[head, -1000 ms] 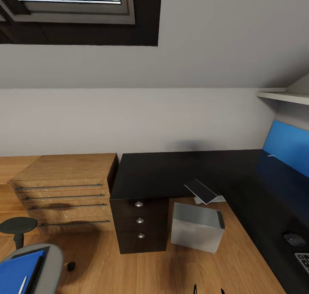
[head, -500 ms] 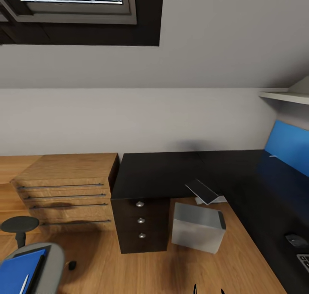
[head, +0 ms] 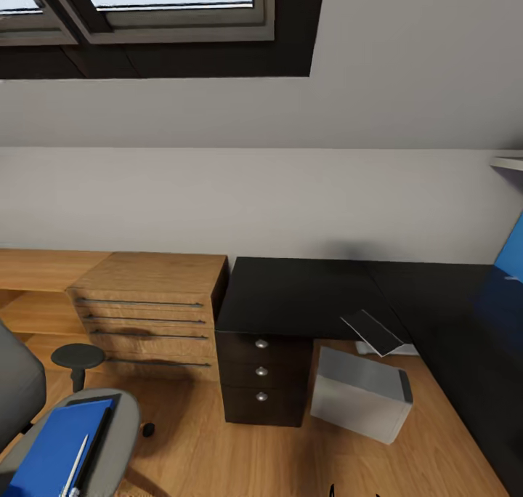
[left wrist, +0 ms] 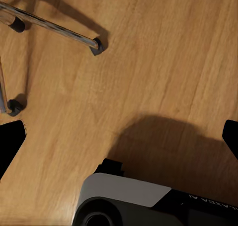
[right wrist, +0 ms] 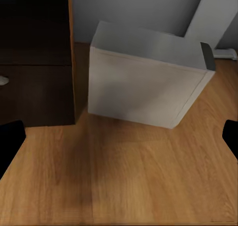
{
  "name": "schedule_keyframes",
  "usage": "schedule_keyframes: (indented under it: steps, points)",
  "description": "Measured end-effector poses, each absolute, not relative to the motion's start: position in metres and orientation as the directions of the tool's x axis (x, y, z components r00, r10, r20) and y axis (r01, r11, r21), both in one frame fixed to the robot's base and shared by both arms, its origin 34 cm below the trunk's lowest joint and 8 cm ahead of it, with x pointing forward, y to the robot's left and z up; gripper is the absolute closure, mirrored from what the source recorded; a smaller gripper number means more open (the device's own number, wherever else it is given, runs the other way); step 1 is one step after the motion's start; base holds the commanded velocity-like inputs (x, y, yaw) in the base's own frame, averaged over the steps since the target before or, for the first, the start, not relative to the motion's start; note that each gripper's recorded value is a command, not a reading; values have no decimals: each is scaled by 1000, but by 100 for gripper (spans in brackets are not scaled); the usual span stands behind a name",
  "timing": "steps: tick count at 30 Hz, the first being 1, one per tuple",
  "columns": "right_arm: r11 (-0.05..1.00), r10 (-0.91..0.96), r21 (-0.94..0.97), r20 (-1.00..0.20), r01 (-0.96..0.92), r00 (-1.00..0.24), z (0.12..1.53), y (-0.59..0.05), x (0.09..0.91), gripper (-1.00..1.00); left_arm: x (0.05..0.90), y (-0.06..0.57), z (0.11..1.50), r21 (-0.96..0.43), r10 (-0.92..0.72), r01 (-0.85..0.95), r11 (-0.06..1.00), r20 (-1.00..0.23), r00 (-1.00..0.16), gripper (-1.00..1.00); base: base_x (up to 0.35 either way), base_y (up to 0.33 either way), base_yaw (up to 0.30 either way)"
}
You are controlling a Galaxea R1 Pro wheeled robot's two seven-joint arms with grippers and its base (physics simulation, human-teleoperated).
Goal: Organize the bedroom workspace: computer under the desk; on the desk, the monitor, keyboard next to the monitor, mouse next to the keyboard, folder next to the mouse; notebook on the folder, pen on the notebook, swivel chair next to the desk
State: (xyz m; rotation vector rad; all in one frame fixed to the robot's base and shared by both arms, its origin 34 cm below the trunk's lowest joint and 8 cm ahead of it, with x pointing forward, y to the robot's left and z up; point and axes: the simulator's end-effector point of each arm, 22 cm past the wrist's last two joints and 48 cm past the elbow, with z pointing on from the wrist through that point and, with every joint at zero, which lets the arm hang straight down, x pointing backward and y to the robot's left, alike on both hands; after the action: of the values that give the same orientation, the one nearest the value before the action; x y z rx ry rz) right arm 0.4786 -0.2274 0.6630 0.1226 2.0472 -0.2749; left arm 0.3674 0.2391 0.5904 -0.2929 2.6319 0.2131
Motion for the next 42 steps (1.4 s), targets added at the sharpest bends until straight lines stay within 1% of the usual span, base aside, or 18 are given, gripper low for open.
schedule_keyframes:
  steps: [5, 9, 17, 29, 42]
  points:
    - [964, -2, -132, -873, 232, -487, 659, -231, 474, -100, 367, 239, 590, 99, -168, -243, 965, -476, -863, -100, 0, 0, 74]
    - [972, 2, -113, -871, 205, -491, 657, -224, 475, -100, 367, 239, 590, 98, -168, -242, 965, -476, -863, -100, -64, -12, 33]
    - [977, 10, -98, -868, 190, -496, 655, -214, 475, -100, 366, 238, 589, 96, -168, -240, 966, -473, -865, -100, -235, -63, 225]
    - [977, 12, -98, -862, 189, -507, 651, -212, 472, -100, 362, 238, 586, 99, -168, -239, 966, -462, -871, -100, -18, -6, 190]
    - [977, 14, -95, -863, 190, -506, 651, -212, 471, -100, 360, 238, 585, 100, -167, -237, 966, -458, -873, -100, 0, 0, 15]
